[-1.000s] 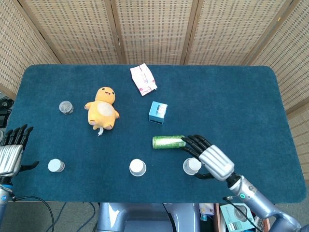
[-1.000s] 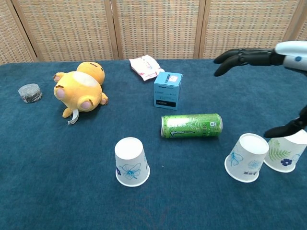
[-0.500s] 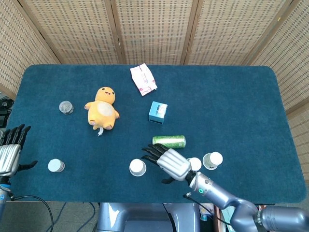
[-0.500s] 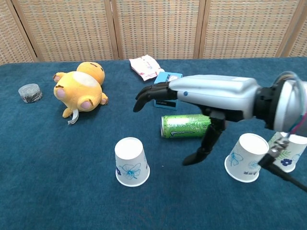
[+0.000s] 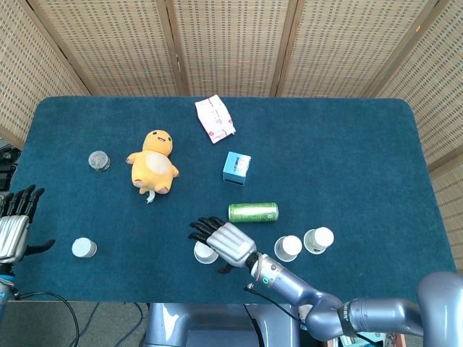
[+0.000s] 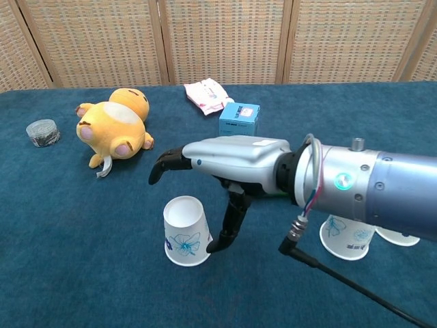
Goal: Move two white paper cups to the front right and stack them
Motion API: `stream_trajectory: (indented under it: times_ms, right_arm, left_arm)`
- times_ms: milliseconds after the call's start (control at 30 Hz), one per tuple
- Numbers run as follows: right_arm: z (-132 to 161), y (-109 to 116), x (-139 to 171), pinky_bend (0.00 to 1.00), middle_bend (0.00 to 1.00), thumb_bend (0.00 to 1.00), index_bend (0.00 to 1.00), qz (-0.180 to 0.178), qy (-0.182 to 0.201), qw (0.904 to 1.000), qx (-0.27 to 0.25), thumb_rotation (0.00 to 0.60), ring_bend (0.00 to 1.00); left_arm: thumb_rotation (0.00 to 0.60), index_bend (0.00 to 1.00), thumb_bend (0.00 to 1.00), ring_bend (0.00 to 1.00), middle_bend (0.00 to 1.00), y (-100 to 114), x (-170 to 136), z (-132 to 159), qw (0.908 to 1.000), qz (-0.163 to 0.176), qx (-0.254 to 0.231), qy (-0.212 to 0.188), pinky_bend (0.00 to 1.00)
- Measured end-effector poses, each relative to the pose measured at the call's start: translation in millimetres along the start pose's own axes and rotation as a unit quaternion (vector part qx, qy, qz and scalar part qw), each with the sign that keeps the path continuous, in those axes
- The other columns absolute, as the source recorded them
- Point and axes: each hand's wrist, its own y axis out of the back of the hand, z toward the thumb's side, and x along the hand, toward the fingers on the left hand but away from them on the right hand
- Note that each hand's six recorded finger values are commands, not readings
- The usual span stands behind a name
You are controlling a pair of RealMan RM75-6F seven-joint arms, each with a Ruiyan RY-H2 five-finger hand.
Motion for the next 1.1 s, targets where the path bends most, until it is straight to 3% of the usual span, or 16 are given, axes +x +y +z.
stream_trajectory:
  times_ms: [133, 333, 500, 733, 1100]
  right_arm:
    - [3, -8, -10, 0.21, 0.18, 0.15, 0.19, 0.009, -0.002, 1.0000, 0.002, 0.600, 0.10]
    - [2, -16, -21, 0.33, 0.29, 0.16, 0.21, 0.014, -0.004, 0.9997, 0.019, 0.600, 0.22]
    - [-1, -19, -26, 0.45, 0.39, 0.33, 0.32, 0.012, -0.009, 0.9994, 0.031, 0.600, 0.31]
    - [-5, -21, -28, 0.53, 0.56, 0.42, 0.49, 0.002, -0.011, 0.9993, 0.035, 0.600, 0.45]
    - [-9, -6, -22, 0.54, 0.56, 0.44, 0.50, -0.027, -0.006, 0.9996, 0.000, 0.600, 0.45]
  left_arm:
    - [0.600, 0.00, 0.14, 0.00, 0.00, 1, 1, -3, 1.0000, 0.000, -0.002, 0.003, 0.00]
    - [0.600, 0.00, 0.14, 0.00, 0.00, 1, 2, -4, 1.0000, 0.000, -0.004, 0.005, 0.00]
    - [0.600, 0.00, 0.14, 0.00, 0.00, 1, 3, -6, 1.0000, -0.002, -0.004, 0.007, 0.00]
    - [0.600, 0.00, 0.14, 0.00, 0.00, 0, 4, -7, 0.9999, -0.006, -0.004, 0.009, 0.00]
    - [0.600, 0.00, 0.14, 0.00, 0.00, -3, 4, -6, 0.9999, -0.009, -0.001, 0.009, 0.00]
